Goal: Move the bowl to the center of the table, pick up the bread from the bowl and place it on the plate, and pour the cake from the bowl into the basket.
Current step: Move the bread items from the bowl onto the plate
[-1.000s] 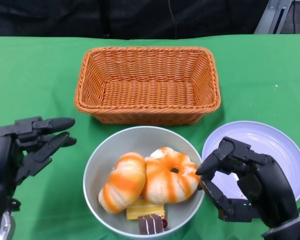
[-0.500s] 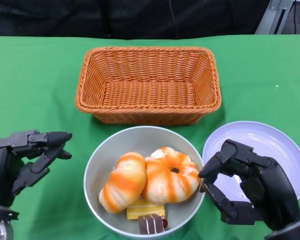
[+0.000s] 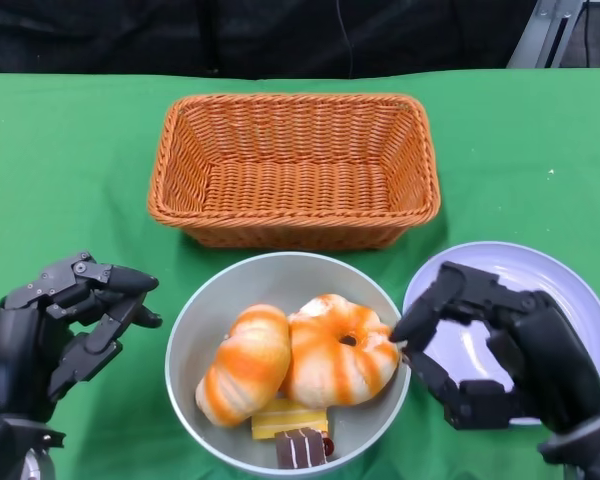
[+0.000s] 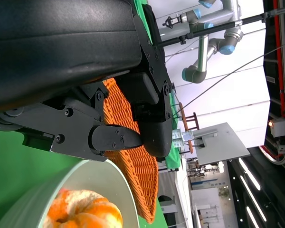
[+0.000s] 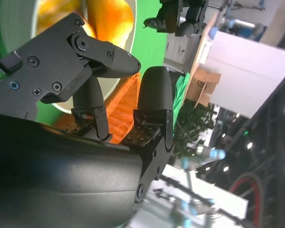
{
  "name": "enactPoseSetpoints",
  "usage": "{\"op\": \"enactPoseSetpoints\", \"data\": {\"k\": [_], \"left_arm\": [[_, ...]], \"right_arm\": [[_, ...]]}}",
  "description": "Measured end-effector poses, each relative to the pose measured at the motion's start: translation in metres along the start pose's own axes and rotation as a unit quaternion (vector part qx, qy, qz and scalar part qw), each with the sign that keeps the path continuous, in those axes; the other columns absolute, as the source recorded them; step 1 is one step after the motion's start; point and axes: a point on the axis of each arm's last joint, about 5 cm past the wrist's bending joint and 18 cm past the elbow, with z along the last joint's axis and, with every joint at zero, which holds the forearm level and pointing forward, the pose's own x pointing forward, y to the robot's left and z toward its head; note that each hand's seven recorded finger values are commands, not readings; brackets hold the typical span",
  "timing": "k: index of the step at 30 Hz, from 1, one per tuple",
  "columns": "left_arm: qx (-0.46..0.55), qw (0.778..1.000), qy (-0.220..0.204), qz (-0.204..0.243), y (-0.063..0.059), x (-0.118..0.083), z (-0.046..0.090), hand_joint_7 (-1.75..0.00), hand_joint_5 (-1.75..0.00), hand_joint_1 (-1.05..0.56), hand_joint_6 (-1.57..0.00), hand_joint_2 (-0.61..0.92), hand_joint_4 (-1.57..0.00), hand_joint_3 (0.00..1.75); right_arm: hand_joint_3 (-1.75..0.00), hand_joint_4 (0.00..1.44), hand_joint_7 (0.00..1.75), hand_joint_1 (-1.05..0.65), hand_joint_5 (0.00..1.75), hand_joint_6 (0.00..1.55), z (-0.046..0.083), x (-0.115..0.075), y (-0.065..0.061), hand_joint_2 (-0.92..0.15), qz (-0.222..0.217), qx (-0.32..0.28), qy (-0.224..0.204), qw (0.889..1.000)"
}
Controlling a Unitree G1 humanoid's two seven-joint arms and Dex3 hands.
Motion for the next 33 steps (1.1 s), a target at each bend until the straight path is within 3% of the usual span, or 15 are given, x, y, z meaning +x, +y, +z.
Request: {"op": "enactPoseSetpoints", "data": {"k": [2,6,9,12,21,25,33], "left_arm": [[0.000,1.000,0.001,0.000,0.000,0.000,0.000,-0.87,-1.22,-0.17,-0.93,0.92,-0.85,0.29],[0.000,1.000,0.001,0.002,0.000,0.000,-0.001,-0.87,-1.22,-0.18,-0.94,0.92,-0.85,0.28],[0.000,1.000,0.000,0.002,0.000,0.000,-0.001,-0.87,-1.22,-0.17,-0.94,0.92,-0.85,0.29],[0.000,1.000,-0.001,0.003,0.000,0.001,0.000,-0.87,-1.23,-0.18,-0.94,0.92,-0.85,0.28],[-0.002,1.000,-0.004,0.004,0.000,0.003,0.000,-0.87,-1.23,-0.20,-0.94,0.92,-0.85,0.26],[-0.002,1.000,0.000,0.004,0.000,0.002,-0.001,-0.83,-1.21,-0.20,-0.96,0.92,-0.87,0.25],[-0.012,1.000,0.003,0.007,-0.002,0.001,-0.003,-0.78,-1.19,-0.21,-0.97,0.92,-0.88,0.24]], "right_arm": [[-0.90,0.72,1.02,-0.22,1.30,0.74,0.003,0.006,-0.002,-0.46,0.013,-0.022,-0.013,1.000],[-0.57,0.73,0.71,-0.20,1.02,0.78,0.010,0.016,-0.006,-0.59,0.041,-0.065,-0.035,0.996],[-0.24,0.71,0.37,-0.22,0.80,0.82,0.013,0.022,-0.006,-0.73,0.062,-0.085,-0.044,0.993],[-0.08,0.64,0.18,-0.31,0.70,0.78,0.016,0.029,-0.005,-0.81,0.090,-0.114,-0.053,0.988],[-0.01,0.54,0.02,-0.55,0.49,0.67,0.030,0.041,-0.003,-0.85,0.144,-0.208,-0.063,0.965],[0.00,0.55,0.00,-0.61,0.37,0.63,0.037,0.048,-0.003,-0.85,0.160,-0.244,-0.074,0.954],[0.00,0.59,0.00,-0.71,0.25,0.62,0.046,0.063,0.008,-0.83,0.193,-0.306,-0.097,0.927]]}}
